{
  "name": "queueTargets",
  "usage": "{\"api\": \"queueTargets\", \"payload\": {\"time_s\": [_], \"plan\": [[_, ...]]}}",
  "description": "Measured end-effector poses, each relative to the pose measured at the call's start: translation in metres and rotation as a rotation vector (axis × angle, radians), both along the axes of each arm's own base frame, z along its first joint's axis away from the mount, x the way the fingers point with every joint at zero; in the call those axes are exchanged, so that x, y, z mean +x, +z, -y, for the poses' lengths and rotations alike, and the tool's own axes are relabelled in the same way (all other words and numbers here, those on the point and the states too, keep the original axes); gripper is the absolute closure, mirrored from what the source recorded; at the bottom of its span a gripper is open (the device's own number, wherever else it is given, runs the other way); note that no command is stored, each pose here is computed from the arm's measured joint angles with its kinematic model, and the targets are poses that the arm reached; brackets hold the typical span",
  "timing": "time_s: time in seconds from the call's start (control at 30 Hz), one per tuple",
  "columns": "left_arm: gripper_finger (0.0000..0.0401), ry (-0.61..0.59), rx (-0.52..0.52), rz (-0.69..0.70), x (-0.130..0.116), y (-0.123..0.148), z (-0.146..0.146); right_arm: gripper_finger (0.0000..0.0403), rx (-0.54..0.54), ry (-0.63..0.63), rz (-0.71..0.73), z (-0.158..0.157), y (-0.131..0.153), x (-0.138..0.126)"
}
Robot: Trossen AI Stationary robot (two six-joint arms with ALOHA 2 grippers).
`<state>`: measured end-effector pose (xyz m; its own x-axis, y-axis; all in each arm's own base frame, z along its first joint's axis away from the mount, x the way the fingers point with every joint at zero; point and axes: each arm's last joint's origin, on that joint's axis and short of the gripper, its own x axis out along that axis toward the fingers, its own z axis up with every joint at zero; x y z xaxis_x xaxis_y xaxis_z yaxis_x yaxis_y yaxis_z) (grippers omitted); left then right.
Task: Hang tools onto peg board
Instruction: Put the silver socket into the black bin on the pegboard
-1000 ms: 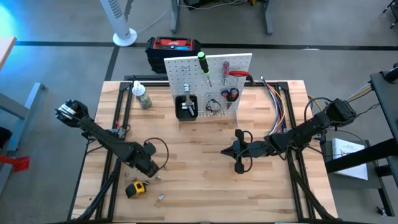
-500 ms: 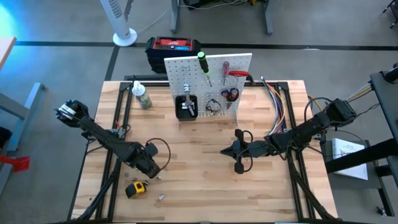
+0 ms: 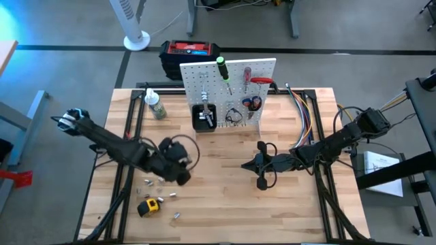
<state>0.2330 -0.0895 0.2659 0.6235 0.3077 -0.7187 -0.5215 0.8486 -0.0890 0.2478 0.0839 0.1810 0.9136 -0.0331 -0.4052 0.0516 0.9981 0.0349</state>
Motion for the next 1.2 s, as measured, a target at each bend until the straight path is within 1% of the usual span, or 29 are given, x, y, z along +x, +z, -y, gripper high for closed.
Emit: {"api": "queueTargets", "payload": {"time_s": [0.13, 0.23, 0.33, 0.5, 0.57, 0.63, 0.7, 0.77, 0.83, 0.93, 1.07, 1.2], "plan": [[0.0309, 0.018, 0.119, 0.016, 0.005, 0.036, -0.012, 0.0403, 0.012, -0.007, -0.007, 0.000, -0.001, 0.000], [0.0309, 0.042, 0.174, 0.026, 0.008, 0.056, -0.025, 0.0403, 0.013, -0.007, -0.007, 0.000, -0.001, 0.000], [0.0309, 0.059, 0.210, 0.034, 0.013, 0.068, -0.039, 0.0403, 0.013, -0.008, -0.008, 0.000, -0.001, 0.000], [0.0309, 0.084, 0.274, 0.012, 0.018, 0.078, -0.063, 0.0403, 0.013, -0.008, -0.009, 0.000, -0.001, -0.001], [0.0309, 0.099, 0.285, 0.011, 0.020, 0.080, -0.072, 0.0403, 0.014, -0.008, -0.008, 0.000, -0.001, -0.001], [0.0305, 0.071, 0.277, -0.002, 0.022, 0.080, -0.079, 0.0403, 0.015, -0.012, 0.000, 0.000, -0.001, 0.000], [0.0286, 0.025, 0.273, -0.001, 0.025, 0.079, -0.085, 0.0403, 0.012, -0.058, 0.050, 0.001, 0.003, 0.001], [0.0254, 0.019, 0.270, 0.032, 0.029, 0.079, -0.092, 0.0403, 0.012, -0.100, 0.102, 0.002, 0.008, 0.003], [0.0219, 0.028, 0.274, 0.059, 0.032, 0.080, -0.098, 0.0403, 0.007, -0.100, 0.133, 0.002, 0.012, 0.004], [0.0172, 0.039, 0.268, 0.057, 0.032, 0.077, -0.104, 0.0403, 0.019, -0.093, 0.159, 0.001, 0.018, 0.007], [0.0125, 0.020, 0.265, -0.016, 0.026, 0.072, -0.102, 0.0396, 0.030, -0.099, 0.163, 0.001, 0.020, 0.009], [0.0107, 0.003, 0.231, -0.107, 0.007, 0.071, -0.090, 0.0374, 0.035, -0.114, 0.176, 0.004, 0.024, 0.012]]}}
